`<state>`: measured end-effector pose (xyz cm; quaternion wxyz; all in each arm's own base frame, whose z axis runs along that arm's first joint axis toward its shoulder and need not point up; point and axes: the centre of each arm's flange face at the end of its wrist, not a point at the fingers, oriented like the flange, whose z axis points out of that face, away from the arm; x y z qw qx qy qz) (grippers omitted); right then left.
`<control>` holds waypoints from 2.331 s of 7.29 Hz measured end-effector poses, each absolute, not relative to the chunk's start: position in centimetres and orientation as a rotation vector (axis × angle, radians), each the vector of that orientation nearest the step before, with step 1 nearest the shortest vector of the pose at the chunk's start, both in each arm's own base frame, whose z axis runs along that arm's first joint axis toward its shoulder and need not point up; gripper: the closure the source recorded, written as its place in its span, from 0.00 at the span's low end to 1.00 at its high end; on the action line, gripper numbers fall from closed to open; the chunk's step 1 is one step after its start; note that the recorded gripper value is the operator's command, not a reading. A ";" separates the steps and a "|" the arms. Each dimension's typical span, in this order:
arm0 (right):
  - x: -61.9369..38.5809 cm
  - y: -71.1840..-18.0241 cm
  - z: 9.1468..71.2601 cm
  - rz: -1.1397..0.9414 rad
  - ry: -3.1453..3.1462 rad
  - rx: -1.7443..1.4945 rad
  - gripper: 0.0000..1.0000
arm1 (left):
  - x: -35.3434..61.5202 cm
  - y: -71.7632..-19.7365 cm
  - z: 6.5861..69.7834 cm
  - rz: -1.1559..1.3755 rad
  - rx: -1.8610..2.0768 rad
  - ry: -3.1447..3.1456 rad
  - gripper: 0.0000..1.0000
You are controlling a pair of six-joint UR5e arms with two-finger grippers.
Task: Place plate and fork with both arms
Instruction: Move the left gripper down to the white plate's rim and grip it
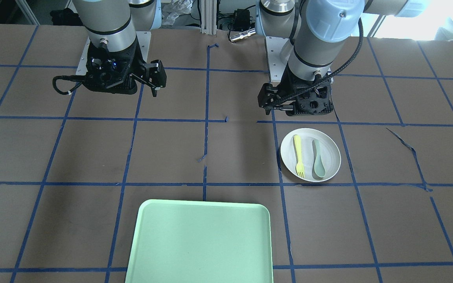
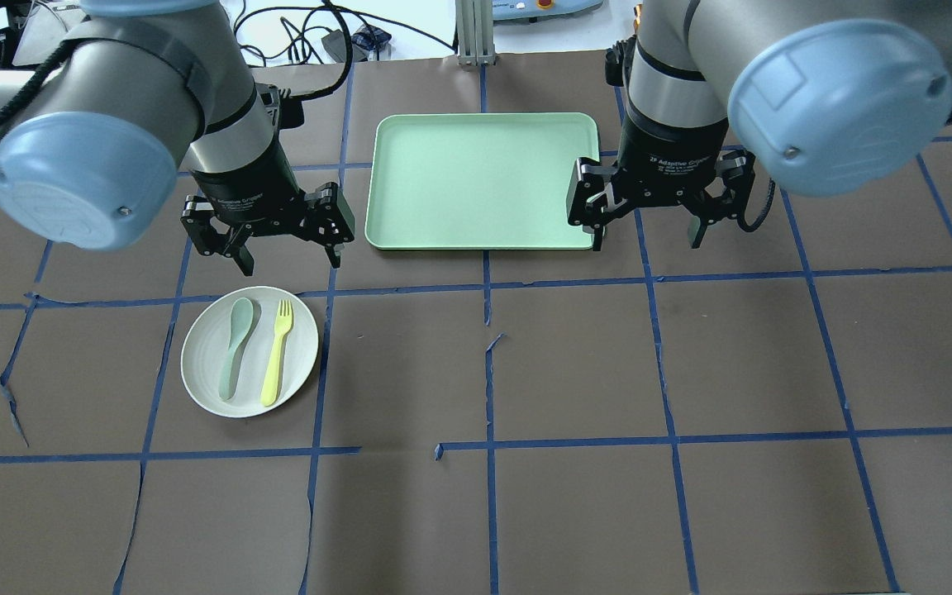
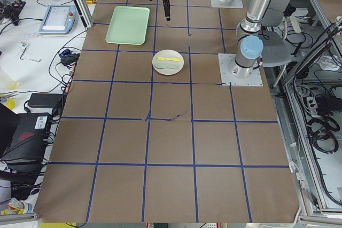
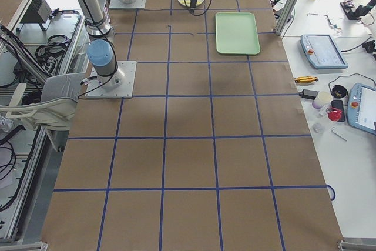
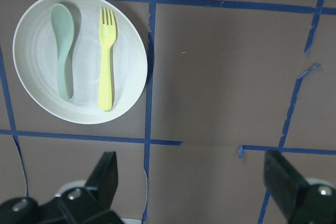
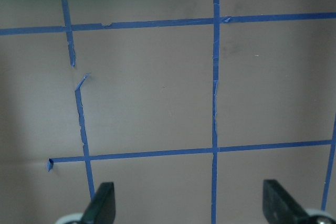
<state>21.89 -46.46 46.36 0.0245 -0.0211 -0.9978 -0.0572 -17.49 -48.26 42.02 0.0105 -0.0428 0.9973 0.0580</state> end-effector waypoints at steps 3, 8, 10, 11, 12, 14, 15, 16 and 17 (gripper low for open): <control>22.1 -47.0 45.4 -0.201 -3.089 -0.082 0.00 | -10.3 -49.5 39.2 0.238 -0.169 3.128 0.09; 22.2 -47.4 43.8 -0.257 -3.078 -0.083 0.00 | 6.3 -48.1 27.2 0.163 -0.114 3.236 0.16; 22.2 -47.3 43.2 -0.268 -3.076 -0.084 0.00 | 7.5 -47.8 22.8 0.242 -0.123 3.281 0.17; 22.2 -47.2 42.9 -0.275 -3.075 -0.084 0.00 | 7.7 -47.9 21.1 0.281 -0.113 3.290 0.17; 22.2 -47.1 42.6 -0.277 -3.070 -0.083 0.00 | 7.9 -48.0 19.7 0.309 -0.099 3.294 0.17; 22.1 -47.1 42.4 -0.278 -3.061 -0.081 0.00 | 8.1 -48.1 17.9 0.354 -0.082 3.300 0.21; 22.1 -47.1 42.4 -0.279 -3.061 -0.081 0.00 | 8.2 -48.1 17.6 0.363 -0.073 3.300 0.35; 22.1 -47.1 42.4 -0.280 -3.061 -0.081 0.00 | 8.2 -48.1 17.4 0.368 -0.068 3.300 0.66; 22.1 -47.1 42.4 -0.280 -3.060 -0.081 0.00 | 8.3 -48.1 17.4 0.369 -0.067 3.299 0.88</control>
